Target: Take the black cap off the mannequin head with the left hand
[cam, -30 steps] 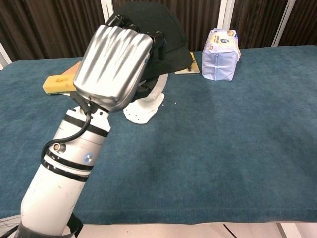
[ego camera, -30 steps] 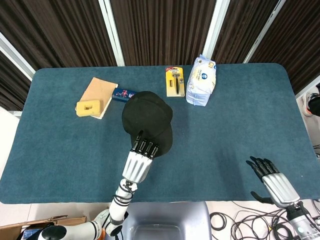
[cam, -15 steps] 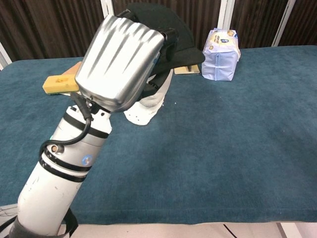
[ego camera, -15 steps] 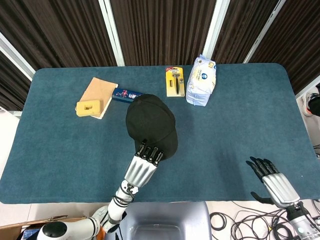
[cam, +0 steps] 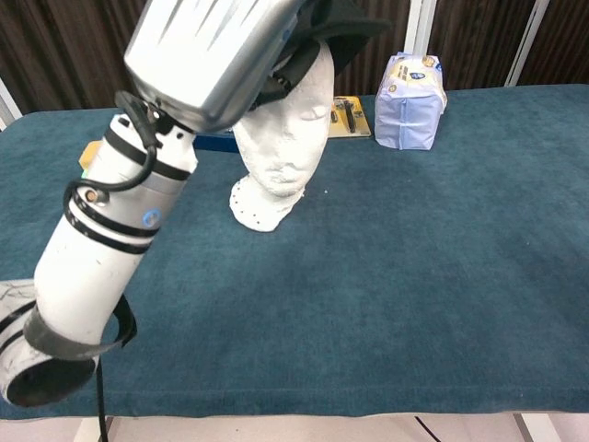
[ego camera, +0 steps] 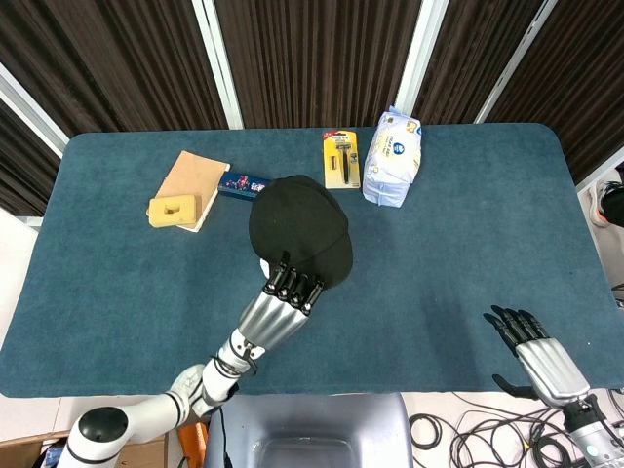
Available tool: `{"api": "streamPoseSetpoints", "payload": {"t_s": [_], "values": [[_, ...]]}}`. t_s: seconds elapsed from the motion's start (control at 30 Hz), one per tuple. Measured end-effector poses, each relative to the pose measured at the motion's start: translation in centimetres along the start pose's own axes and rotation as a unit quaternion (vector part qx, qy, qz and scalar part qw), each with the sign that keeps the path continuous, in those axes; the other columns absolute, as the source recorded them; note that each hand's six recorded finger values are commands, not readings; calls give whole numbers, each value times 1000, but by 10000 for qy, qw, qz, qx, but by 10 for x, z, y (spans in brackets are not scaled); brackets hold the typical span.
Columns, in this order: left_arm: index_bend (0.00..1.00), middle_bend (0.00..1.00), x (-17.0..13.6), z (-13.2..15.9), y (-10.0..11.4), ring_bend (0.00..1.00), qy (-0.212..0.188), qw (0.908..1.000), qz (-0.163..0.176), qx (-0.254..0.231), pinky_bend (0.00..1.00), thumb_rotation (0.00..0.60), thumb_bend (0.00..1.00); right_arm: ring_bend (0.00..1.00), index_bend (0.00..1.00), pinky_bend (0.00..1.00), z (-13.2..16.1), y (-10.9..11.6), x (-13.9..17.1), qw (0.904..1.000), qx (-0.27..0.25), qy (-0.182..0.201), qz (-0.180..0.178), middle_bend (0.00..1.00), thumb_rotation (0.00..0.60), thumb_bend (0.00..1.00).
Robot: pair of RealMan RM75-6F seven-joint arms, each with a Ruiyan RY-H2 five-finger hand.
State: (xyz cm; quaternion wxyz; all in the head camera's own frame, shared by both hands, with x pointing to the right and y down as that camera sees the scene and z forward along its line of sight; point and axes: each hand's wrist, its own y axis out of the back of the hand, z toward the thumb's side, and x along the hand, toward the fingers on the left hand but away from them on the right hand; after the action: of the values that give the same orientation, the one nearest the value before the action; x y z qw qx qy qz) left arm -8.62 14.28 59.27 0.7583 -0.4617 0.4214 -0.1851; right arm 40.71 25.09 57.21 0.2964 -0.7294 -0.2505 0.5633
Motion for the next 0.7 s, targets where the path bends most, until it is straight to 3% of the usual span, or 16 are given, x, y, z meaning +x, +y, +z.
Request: {"api": "streamPoseSetpoints", "payload": {"t_s": [0.7], "values": [[754,838,31,-62,-1,691,-66,9968,404,691,487,600,679,0,0,64,-2,-2,-1,9999,57,-83,70,0,600,205]]}}
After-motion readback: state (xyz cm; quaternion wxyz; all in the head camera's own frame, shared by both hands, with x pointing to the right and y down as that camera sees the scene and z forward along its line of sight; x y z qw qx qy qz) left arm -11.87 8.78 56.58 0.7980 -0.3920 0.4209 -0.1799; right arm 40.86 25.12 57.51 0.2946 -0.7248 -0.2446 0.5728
